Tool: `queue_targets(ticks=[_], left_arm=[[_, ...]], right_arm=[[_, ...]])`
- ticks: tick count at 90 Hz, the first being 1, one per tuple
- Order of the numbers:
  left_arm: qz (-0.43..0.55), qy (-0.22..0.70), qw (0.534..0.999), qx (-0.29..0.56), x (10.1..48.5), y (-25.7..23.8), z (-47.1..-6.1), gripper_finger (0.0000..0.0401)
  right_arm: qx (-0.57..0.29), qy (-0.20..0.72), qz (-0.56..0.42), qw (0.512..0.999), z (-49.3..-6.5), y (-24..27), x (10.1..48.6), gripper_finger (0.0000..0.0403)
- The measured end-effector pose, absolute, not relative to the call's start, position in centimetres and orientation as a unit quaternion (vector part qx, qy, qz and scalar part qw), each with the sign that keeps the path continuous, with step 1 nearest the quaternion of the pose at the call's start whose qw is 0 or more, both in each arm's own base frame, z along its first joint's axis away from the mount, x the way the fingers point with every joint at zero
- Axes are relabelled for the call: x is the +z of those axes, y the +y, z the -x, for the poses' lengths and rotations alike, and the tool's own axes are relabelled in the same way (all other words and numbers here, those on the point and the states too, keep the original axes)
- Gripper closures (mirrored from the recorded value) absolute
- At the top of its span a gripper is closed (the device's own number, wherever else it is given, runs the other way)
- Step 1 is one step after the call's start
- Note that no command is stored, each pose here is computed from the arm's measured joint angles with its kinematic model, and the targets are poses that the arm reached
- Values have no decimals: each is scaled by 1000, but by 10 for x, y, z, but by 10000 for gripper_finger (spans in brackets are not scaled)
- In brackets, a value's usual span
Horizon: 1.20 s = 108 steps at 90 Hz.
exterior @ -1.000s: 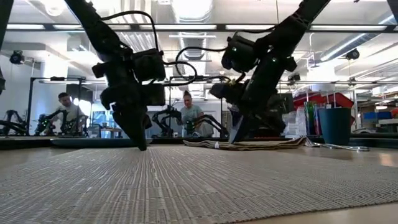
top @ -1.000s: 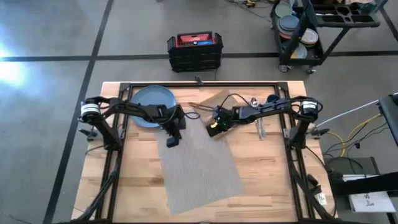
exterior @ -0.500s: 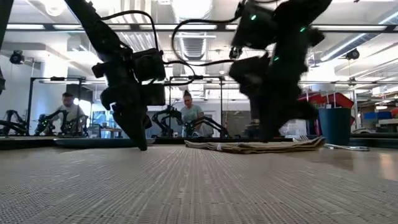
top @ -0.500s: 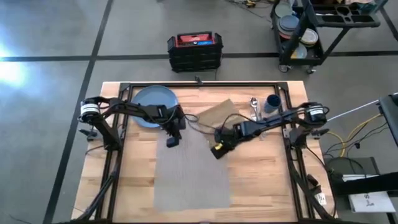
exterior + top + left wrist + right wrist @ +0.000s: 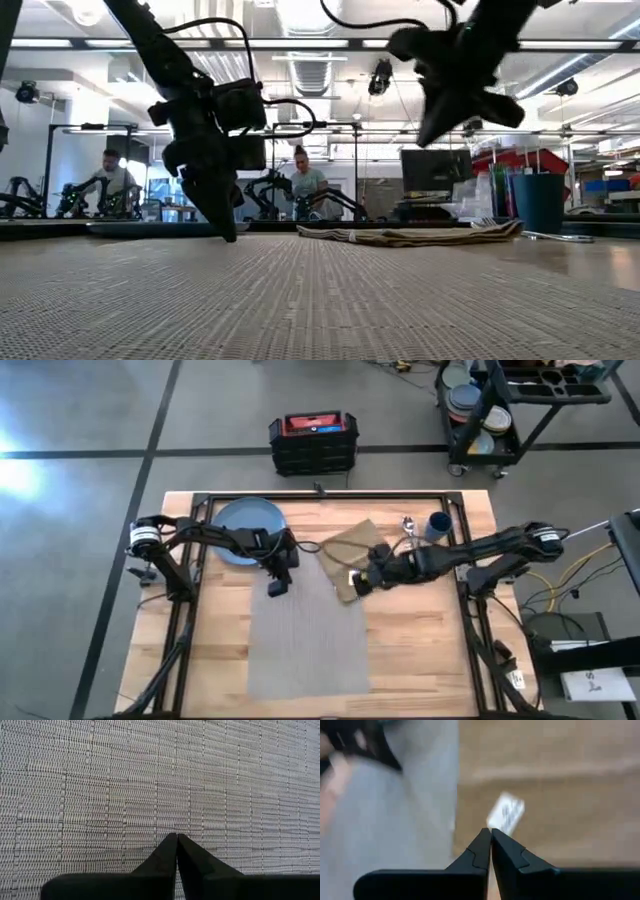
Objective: Set table place
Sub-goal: Fold the brown table napkin
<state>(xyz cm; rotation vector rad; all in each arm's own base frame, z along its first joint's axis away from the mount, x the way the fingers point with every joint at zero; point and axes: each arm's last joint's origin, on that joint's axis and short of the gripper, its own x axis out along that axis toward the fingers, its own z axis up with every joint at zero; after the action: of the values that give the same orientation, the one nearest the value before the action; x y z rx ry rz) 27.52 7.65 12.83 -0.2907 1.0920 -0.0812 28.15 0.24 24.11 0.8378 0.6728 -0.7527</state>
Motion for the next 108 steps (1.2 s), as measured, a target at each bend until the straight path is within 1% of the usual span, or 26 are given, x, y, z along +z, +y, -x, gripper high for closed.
queue_targets(ticks=[12,24,50,81,97,108], left_arm=[[135,511,848,-40,129,77,-277,401],[135,508,850,-41,129,77,-277,401],[133,501,854,-41,129,77,-279,401],[131,497,857,-40,130,77,-279,401],[130,497,857,-41,130,77,-279,401],[130,497,857,-41,130,77,-279,401]], right_arm=[[-361,277,-383,804,-290,-26,242,403],[-375,266,-383,801,-296,-50,236,403],[-350,288,-405,794,-314,-82,206,403],[-313,325,-437,778,-334,-89,164,403],[-303,347,-444,768,-337,-88,152,403],[-294,354,-446,767,-337,-85,150,403]])
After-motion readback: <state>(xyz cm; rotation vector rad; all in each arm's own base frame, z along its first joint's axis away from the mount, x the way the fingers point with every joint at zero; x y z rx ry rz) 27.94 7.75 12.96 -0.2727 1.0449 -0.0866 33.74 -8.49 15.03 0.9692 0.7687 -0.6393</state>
